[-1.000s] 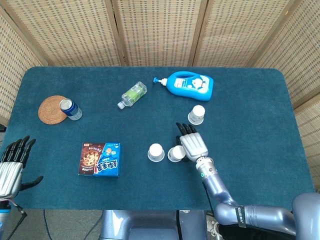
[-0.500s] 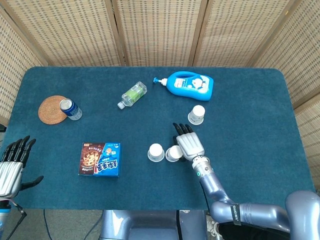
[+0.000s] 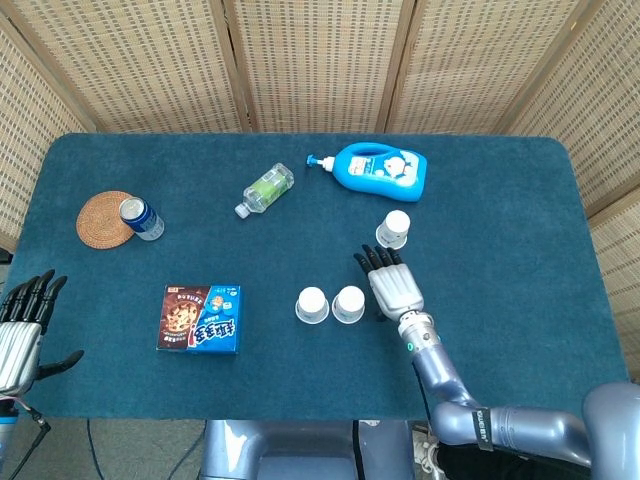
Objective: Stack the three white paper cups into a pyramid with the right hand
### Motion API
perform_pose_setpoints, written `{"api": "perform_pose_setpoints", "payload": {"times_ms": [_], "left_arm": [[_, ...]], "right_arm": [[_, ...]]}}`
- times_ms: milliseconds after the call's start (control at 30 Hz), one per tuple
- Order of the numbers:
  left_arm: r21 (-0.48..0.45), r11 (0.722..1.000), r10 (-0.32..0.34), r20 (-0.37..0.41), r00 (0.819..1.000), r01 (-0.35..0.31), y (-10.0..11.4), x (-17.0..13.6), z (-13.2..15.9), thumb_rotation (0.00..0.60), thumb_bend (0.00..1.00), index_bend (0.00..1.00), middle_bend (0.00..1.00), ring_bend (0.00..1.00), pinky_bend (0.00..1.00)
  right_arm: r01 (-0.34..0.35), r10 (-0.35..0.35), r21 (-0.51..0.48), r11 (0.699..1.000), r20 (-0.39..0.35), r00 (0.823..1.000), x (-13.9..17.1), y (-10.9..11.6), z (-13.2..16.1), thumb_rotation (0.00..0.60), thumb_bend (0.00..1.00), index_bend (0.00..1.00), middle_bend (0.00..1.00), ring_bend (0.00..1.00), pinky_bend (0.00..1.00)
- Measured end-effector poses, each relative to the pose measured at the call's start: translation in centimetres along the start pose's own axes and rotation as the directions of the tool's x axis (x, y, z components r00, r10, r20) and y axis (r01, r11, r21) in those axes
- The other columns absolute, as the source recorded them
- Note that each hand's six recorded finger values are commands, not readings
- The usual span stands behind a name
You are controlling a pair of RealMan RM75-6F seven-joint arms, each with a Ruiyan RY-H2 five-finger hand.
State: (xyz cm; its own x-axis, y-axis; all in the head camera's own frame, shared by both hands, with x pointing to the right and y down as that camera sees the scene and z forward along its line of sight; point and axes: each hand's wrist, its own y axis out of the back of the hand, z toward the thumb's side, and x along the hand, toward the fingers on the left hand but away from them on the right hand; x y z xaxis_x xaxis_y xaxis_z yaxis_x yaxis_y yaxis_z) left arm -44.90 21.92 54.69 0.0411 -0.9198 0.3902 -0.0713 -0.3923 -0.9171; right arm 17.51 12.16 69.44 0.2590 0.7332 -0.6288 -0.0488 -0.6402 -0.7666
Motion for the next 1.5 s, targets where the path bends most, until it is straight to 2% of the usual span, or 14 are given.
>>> {"api": "perform_pose_setpoints", "payload": {"times_ms": [133,300,567,1033,1500], "left_arm": [[0.002,1.0,0.0,0.0,1.0,0.0,0.0,0.0,0.0,0.6,0.13,0.0,0.0,0.0,0.05],[0.008,1.0,-0.009,-0.005,1.0,0.009,-0.3,0.2,0.0,0.6,0.13,0.0,0.0,0.0,0.05],[0.016,1.0,-0.006,-0.014,1.0,0.006,-0.3,0.4,-0.1,0.6,0.13,0.0,0.0,0.0,0.05],[0.04,0.999,0.009,-0.045,0.999,-0.007,-0.3,0.9,-0.7,0.6,0.13,0.0,0.0,0.0,0.05],[0.072,0.997,-0.004,-0.073,0.997,0.01,-1.0,1.7,-1.1,0.6,0.13,0.0,0.0,0.0,0.05]], "right_arm": [[0.022,-0.023,0.019,1.0,0.042,0.999,0.4,1.1,-2.3,0.6,0.15,0.1,0.0,0.0,0.11],[0.069,-0.071,0.027,0.997,0.088,0.994,0.2,3.8,-4.9,0.6,0.15,0.13,0.0,0.0,0.11],[0.088,-0.092,0.037,0.995,0.111,0.99,-1.8,6.0,-6.0,0.6,0.15,0.2,0.0,0.0,0.11],[0.068,-0.076,0.054,0.996,0.164,0.984,-6.8,7.3,-7.6,0.6,0.15,0.26,0.0,0.0,0.11],[0.021,-0.029,0.046,0.999,0.195,0.98,-10.2,6.1,-8.8,0.6,0.15,0.29,0.0,0.0,0.11]]}}
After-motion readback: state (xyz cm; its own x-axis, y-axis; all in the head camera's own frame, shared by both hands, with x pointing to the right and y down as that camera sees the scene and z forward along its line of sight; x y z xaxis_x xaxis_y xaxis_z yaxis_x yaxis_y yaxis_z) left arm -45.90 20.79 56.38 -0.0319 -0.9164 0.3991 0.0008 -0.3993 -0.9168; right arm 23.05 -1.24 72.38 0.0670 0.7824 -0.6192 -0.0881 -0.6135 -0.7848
